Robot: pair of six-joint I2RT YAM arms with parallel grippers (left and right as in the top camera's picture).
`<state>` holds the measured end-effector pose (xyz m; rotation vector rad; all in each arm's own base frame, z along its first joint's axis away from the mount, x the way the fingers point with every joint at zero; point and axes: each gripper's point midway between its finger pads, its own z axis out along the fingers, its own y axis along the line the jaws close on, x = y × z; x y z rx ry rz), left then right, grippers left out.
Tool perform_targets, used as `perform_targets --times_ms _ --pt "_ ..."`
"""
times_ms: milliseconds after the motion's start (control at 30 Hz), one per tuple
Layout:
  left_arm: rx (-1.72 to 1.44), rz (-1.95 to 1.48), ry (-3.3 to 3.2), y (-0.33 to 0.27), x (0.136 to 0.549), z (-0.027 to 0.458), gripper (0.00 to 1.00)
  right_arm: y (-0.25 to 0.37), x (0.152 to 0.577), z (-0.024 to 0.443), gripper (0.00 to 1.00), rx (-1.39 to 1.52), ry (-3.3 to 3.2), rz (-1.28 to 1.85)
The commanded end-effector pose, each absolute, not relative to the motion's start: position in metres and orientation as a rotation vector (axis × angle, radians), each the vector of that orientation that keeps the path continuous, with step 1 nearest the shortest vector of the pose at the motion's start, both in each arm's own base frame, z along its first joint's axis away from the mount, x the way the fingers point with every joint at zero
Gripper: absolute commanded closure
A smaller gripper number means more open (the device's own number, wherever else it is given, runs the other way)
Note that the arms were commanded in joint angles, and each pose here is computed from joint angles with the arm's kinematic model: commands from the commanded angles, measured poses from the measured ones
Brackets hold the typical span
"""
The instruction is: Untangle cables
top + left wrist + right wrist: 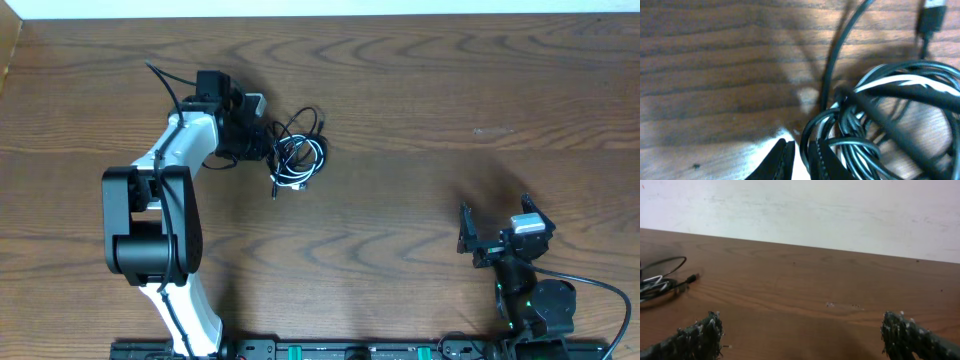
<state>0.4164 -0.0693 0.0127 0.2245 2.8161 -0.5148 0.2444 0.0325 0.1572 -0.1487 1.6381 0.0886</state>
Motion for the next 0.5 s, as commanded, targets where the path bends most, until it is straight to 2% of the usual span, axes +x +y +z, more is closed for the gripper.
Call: perform_targets --times_ms 0,133,167,267,467 --pt "0.191 -0.534 2.836 -0.07 0.407 -0.007 0.83 0.031 0.244 0.157 0.01 -0.139 1.64 0.089" --pt "0.111 -0.45 2.83 -0.06 0.412 -0.015 0.83 0.031 0.244 0.157 0.01 -0.139 1.64 0.089" --pt "0.103 -0.429 2.827 -0.058 0.412 -0.017 0.78 0.031 0.244 0.157 0.01 -0.139 1.64 0.089" --pt "0.105 -0.426 2.821 -0.058 0.411 -0.021 0.73 0.031 0.244 0.157 0.01 -0.139 1.64 0.089" --pt "0.118 -0.41 2.825 -0.06 0.408 -0.025 0.72 0.031 0.244 0.157 0.01 -0.139 1.64 0.089"
